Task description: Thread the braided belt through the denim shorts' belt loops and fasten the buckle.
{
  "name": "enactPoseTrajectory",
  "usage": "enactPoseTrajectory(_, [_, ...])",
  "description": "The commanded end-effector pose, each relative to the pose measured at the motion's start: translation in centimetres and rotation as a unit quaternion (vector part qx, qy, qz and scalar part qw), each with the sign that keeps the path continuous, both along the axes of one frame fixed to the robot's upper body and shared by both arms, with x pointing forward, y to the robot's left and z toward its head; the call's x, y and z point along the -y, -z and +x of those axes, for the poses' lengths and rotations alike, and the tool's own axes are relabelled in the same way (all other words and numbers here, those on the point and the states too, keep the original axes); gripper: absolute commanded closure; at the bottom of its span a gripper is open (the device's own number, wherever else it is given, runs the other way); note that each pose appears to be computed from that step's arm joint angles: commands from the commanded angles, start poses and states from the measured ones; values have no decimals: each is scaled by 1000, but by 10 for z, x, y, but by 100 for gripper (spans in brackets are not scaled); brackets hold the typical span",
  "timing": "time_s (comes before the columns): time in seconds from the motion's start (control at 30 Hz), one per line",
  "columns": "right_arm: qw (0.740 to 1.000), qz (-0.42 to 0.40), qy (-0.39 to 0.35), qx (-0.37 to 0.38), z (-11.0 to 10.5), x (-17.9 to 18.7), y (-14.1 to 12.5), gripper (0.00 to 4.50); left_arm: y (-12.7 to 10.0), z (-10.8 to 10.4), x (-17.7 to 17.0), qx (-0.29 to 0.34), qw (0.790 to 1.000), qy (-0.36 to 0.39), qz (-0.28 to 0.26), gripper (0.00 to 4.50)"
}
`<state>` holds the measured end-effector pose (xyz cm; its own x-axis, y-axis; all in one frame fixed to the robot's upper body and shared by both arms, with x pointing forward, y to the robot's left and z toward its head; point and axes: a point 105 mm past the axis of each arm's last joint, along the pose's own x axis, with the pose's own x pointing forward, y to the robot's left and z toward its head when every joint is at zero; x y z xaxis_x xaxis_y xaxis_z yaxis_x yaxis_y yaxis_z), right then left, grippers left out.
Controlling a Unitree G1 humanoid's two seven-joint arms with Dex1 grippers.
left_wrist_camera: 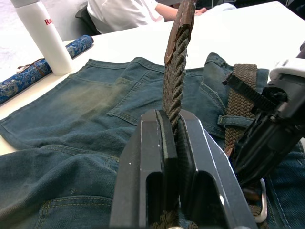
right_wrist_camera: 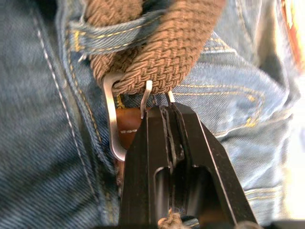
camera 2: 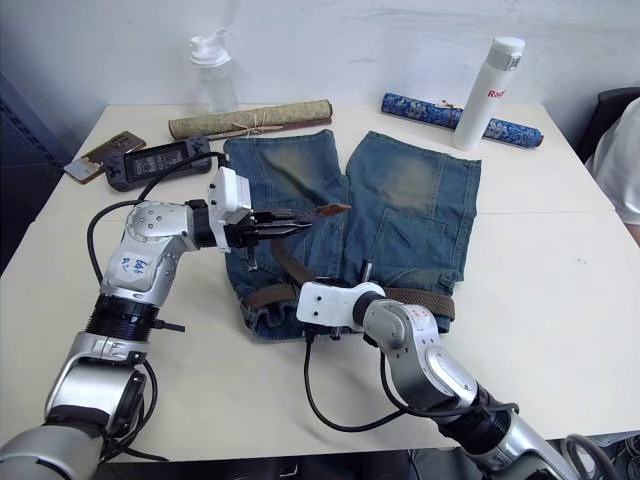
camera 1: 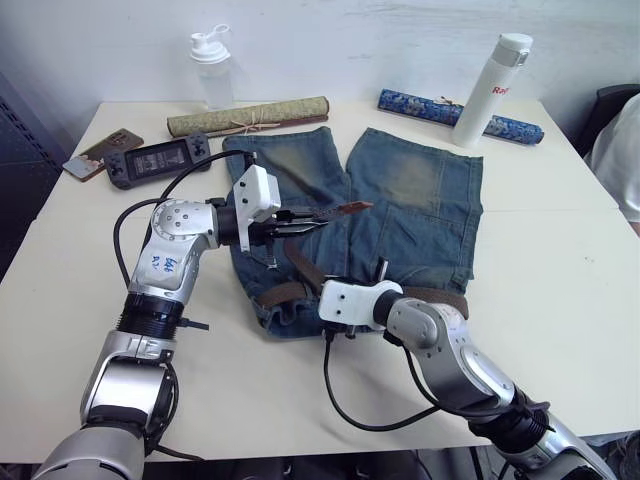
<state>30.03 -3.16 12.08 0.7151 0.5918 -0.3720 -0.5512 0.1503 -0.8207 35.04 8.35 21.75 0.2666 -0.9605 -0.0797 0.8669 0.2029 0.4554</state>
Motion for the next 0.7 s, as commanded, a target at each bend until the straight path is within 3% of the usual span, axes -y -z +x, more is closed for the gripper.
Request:
enactPoseTrajectory(0.03, [995,-64,-68,-33,-14,-15,28,442,-16,1,12,25,999,14,-13,450])
enactPoseTrajectory(0.47, [978,-153,-130,-58,-22,-18,56,442,-50,12,82,41,996,60,-56,450])
enactPoseTrajectory(0.7, [956,-226,-184,-33,-26,-10,69,442,-49,23,134,3,996,67,-57,450])
